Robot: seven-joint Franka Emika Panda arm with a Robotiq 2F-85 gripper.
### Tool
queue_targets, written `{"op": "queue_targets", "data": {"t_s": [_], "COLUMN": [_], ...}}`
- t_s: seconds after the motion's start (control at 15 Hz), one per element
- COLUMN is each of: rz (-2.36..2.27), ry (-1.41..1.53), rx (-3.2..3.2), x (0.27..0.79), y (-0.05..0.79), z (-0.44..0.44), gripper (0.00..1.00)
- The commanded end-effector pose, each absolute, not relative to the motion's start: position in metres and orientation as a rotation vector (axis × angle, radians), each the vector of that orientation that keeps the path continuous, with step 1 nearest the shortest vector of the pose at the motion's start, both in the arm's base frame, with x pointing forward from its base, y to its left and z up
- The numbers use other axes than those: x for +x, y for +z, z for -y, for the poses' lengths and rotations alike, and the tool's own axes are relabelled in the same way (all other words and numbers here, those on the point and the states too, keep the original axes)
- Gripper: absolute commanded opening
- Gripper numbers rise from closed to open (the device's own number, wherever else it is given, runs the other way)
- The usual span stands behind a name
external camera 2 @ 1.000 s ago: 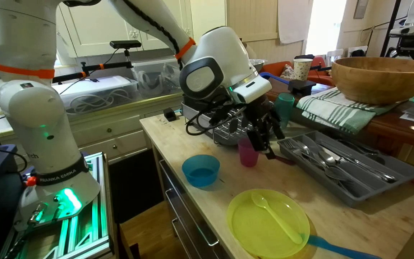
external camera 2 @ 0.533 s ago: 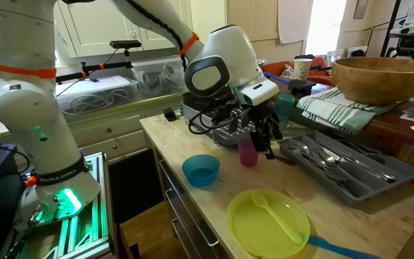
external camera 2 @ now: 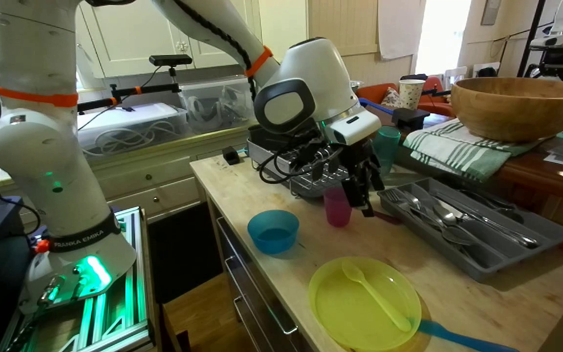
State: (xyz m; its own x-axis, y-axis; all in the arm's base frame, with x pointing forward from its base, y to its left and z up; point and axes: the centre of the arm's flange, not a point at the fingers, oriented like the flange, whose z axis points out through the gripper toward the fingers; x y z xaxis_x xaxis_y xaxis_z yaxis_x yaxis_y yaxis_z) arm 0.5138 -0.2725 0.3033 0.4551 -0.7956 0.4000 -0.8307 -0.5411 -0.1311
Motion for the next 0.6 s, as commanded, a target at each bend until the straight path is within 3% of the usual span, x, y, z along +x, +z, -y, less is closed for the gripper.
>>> {"op": "queue_targets", "data": {"t_s": [0.0,0.53], "rz": [1.437,1.258], "ry": [0.572,0.427], "rx": [2.667,2.838], "x": [0.535,0.512], "y": [0.293,0.318], "z": [0.278,0.302], "gripper": [1.0,1.0]}}
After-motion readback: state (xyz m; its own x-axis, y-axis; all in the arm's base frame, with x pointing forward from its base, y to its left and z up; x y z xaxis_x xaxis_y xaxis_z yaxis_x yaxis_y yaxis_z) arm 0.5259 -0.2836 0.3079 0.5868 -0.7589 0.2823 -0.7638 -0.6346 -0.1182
